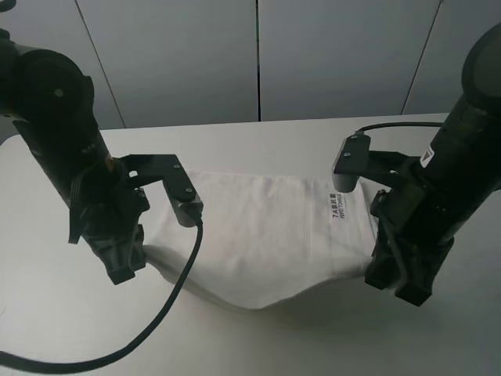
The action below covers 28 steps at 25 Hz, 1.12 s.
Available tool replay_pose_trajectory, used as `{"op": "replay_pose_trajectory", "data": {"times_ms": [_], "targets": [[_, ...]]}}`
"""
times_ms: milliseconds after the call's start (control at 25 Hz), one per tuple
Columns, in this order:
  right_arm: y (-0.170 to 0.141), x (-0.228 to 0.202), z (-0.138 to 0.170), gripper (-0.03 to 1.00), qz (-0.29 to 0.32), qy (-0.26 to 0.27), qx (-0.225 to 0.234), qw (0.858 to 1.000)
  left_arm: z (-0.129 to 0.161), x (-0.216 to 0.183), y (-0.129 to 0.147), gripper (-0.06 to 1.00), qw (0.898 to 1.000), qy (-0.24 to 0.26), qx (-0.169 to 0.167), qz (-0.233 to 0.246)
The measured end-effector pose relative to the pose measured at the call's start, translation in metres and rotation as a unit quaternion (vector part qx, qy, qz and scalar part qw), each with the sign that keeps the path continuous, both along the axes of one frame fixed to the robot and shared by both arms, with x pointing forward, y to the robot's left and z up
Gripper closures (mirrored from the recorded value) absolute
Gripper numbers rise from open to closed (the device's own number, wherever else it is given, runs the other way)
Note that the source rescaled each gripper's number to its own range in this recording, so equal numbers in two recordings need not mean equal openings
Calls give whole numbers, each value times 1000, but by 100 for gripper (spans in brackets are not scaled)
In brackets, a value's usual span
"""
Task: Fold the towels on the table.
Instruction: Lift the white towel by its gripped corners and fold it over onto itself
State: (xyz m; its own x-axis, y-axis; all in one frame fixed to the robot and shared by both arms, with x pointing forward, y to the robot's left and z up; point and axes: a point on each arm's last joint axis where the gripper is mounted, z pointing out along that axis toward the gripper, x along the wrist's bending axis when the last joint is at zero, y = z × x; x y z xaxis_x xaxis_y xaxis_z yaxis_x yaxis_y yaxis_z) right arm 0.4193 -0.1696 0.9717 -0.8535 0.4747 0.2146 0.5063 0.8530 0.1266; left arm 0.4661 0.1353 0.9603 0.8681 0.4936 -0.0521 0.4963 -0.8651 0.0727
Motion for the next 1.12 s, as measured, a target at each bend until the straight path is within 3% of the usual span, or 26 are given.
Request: {"op": "replay_pose_trajectory", "data": {"times_ms": [240, 480, 760, 960, 1120], "targets": [[3, 9, 1, 97, -109, -26, 6, 994, 10, 4, -1, 94, 995, -36, -26, 91], [3, 28, 16, 97, -181, -76, -7, 981, 20, 15, 0, 94, 978, -103, -52, 176], [-2, 43, 23, 97, -270, -143, -15, 952, 25, 26, 0, 94, 966, -167, -68, 183], [0, 54, 17, 97, -293, -174, -6, 940, 29, 36, 2, 94, 953, -211, -84, 202], [1, 65, 7, 97, -309, -194, -10, 931, 23, 48, 14, 94, 945, -218, -73, 230]]}}
